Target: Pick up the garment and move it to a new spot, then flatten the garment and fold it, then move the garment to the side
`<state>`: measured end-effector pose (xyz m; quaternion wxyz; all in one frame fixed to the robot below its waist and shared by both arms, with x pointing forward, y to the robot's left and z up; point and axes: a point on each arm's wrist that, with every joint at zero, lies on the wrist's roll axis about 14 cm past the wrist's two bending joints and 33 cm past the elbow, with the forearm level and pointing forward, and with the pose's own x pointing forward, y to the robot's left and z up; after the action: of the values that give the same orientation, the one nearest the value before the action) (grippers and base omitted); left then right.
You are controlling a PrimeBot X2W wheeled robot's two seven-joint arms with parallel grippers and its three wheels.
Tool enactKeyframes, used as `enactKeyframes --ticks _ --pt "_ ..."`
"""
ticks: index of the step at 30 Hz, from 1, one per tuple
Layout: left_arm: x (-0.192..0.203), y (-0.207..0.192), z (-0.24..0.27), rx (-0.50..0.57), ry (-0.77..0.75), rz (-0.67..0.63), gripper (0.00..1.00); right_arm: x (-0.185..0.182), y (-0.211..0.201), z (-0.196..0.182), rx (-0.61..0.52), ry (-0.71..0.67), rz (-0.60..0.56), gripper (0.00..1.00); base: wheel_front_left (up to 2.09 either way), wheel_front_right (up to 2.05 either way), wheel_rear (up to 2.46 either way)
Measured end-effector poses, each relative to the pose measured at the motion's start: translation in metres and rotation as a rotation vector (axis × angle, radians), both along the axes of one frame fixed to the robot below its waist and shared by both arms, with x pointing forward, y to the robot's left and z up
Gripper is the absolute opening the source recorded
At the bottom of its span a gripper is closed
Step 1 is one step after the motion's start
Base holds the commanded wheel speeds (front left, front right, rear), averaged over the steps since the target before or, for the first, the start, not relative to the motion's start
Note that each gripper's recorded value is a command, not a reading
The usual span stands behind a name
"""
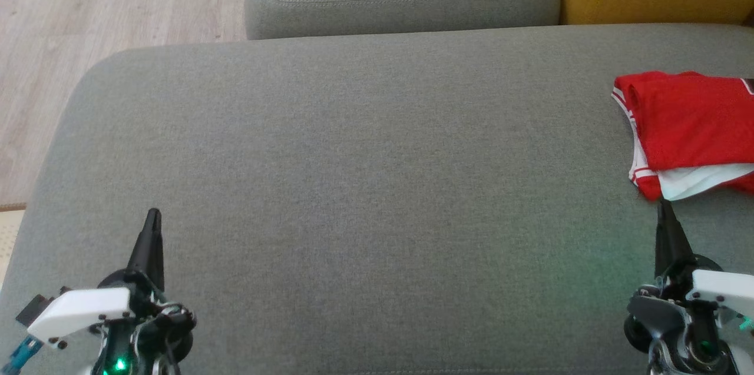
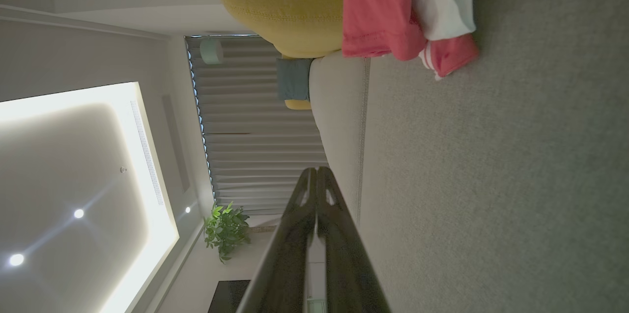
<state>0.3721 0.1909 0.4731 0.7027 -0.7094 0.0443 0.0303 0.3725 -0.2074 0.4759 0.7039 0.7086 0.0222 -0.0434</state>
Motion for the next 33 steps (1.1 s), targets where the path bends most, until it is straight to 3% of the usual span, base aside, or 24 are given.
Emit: enactKeyframes --ticks 33 --pt "0.0 -0.0001 0.0 -0.001 0.0 0.001 0.0 0.0 -0.0004 0.0 0.0 0.0 -0.001 0.0 0.0 0.0 0.0"
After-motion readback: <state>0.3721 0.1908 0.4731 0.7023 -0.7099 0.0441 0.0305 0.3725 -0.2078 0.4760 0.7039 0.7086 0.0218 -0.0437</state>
